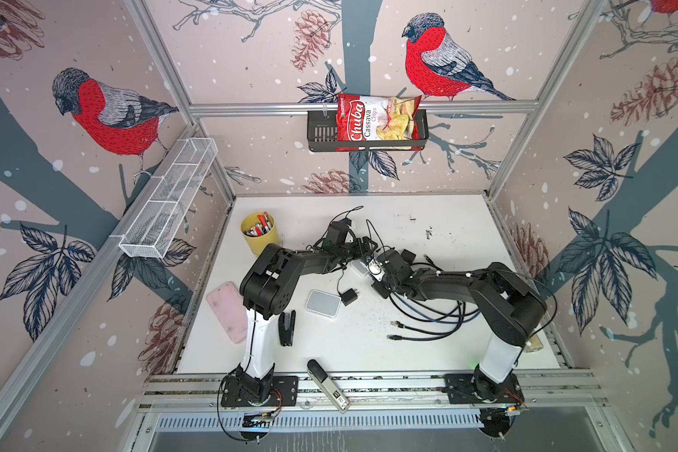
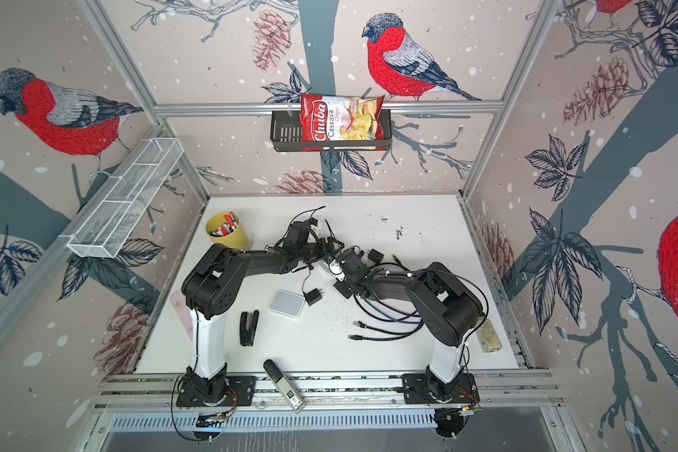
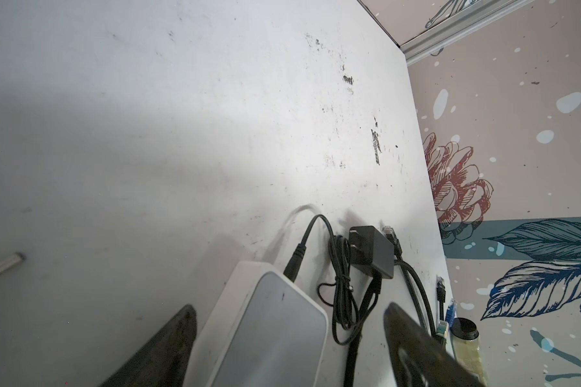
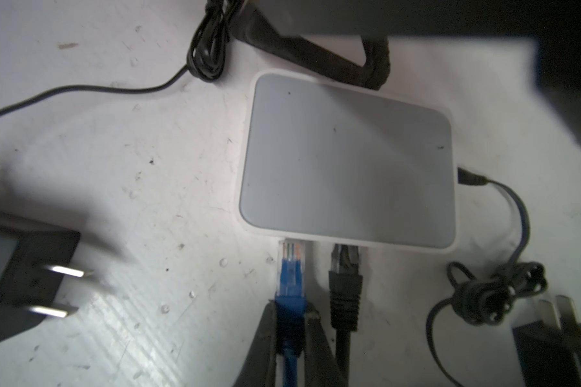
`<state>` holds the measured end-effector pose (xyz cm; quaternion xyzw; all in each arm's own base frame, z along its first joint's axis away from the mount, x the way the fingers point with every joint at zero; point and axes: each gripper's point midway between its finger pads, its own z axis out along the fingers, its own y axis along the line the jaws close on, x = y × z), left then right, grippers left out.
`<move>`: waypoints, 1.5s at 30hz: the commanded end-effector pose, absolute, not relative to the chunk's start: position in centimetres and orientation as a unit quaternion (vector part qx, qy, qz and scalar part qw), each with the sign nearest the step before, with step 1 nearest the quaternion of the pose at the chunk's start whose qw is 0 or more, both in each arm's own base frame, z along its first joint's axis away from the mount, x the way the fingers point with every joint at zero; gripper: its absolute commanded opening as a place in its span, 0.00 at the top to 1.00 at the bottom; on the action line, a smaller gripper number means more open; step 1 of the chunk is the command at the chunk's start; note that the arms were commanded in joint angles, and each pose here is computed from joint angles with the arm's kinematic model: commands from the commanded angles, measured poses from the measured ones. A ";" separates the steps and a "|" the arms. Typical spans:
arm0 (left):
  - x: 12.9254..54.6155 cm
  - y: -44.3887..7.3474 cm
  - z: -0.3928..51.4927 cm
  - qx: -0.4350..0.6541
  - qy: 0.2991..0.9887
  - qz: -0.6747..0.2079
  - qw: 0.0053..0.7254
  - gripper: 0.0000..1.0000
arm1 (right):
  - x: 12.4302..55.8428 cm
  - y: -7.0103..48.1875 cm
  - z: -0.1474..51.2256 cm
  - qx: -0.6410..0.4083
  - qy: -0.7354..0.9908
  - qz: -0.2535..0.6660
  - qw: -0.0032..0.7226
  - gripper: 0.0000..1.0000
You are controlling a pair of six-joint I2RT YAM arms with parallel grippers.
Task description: Insert the plug into the switch port
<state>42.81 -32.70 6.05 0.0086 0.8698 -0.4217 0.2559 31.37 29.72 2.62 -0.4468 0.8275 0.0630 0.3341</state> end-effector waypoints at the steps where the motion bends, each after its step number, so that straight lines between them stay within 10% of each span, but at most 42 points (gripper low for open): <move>1: 40.7 -34.1 5.3 0.042 0.871 -0.435 0.223 0.14 | 33.9 32.4 7.0 -0.409 0.800 0.100 0.427 0.92; 45: 40.4 -33.9 5.0 0.037 0.871 -0.436 0.224 0.14 | 31.4 32.0 5.9 -0.376 0.808 0.129 0.434 0.92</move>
